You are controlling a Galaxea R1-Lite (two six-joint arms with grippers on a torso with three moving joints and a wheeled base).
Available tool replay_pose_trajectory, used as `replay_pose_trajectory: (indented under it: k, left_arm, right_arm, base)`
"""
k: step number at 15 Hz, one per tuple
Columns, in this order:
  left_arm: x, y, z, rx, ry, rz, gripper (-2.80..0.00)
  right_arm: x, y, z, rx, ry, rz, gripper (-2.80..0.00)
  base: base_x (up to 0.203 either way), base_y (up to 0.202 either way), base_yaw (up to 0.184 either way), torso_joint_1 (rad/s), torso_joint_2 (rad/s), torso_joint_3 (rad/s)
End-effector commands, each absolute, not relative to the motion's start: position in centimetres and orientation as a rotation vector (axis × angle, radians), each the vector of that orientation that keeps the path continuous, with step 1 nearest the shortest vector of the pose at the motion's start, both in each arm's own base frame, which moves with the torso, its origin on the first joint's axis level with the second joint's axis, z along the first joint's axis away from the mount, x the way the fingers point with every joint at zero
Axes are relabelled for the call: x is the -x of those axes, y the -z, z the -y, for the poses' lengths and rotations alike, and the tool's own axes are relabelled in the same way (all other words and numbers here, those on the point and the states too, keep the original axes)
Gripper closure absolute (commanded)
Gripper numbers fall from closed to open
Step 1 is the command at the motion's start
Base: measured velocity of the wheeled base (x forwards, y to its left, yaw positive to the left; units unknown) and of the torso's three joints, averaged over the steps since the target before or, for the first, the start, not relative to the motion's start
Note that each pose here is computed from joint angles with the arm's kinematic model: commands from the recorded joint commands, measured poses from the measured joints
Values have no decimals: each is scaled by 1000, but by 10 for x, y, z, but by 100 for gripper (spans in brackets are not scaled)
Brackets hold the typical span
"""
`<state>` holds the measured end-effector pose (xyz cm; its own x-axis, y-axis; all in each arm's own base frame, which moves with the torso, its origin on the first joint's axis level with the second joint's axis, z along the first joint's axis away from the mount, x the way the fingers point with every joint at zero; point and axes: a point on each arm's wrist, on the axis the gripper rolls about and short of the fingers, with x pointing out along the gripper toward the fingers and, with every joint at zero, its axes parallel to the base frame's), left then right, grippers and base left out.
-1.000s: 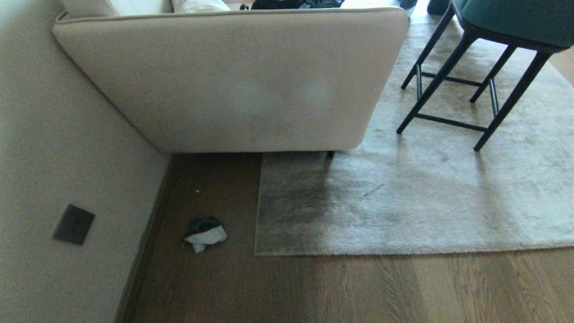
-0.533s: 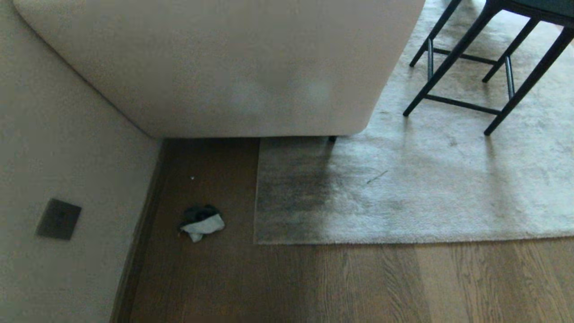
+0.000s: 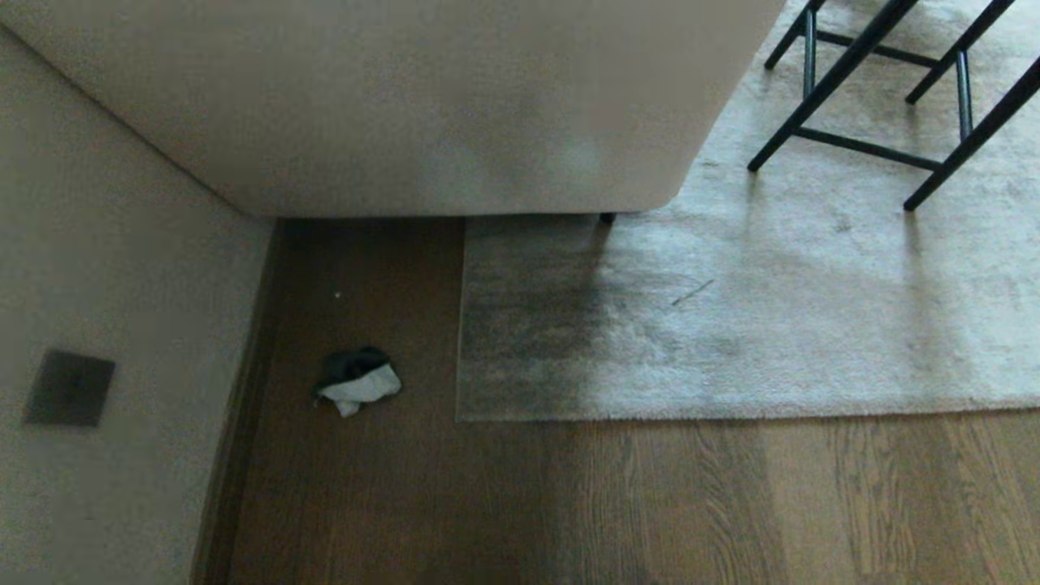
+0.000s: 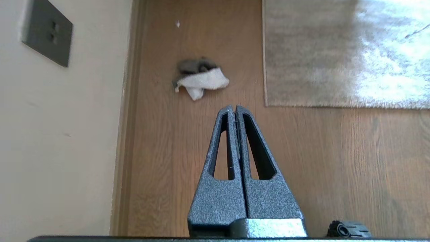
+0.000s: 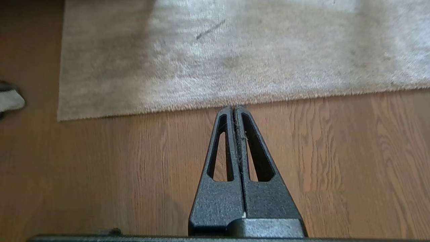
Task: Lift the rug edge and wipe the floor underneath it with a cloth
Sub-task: Pick up the rag
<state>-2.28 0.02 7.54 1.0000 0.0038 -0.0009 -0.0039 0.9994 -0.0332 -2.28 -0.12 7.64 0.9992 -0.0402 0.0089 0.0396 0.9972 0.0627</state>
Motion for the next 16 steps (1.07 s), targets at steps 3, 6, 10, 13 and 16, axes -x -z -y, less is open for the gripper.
replay_pose_trajectory:
  k: [3,6,10,13,16]
  left_arm:
    - [23,-75,0,44,-9,0,0]
    - [23,-75,0,48,-9,0,0]
    - [23,-76,0,51,-9,2,0]
    - [23,-76,0,60,-11,2,0]
    - [23,-76,0,63,-11,3,0]
  right_arm:
    - [23,-76,1,-63,40,9,0]
    - [23,-76,1,-63,40,9,0]
    - [23,-76,1,-63,40,9,0]
    - [23,-76,1,-63,40,9,0]
    - [23,-76,1,-63,40,8,0]
  base:
    - [0,0,0,2,3,-198]
    - [0,0,0,3,0,-199]
    - [0,0,0,0,2,-196]
    - [0,0,0,5,6,-199]
    - [0,0,0,0,3,-200]
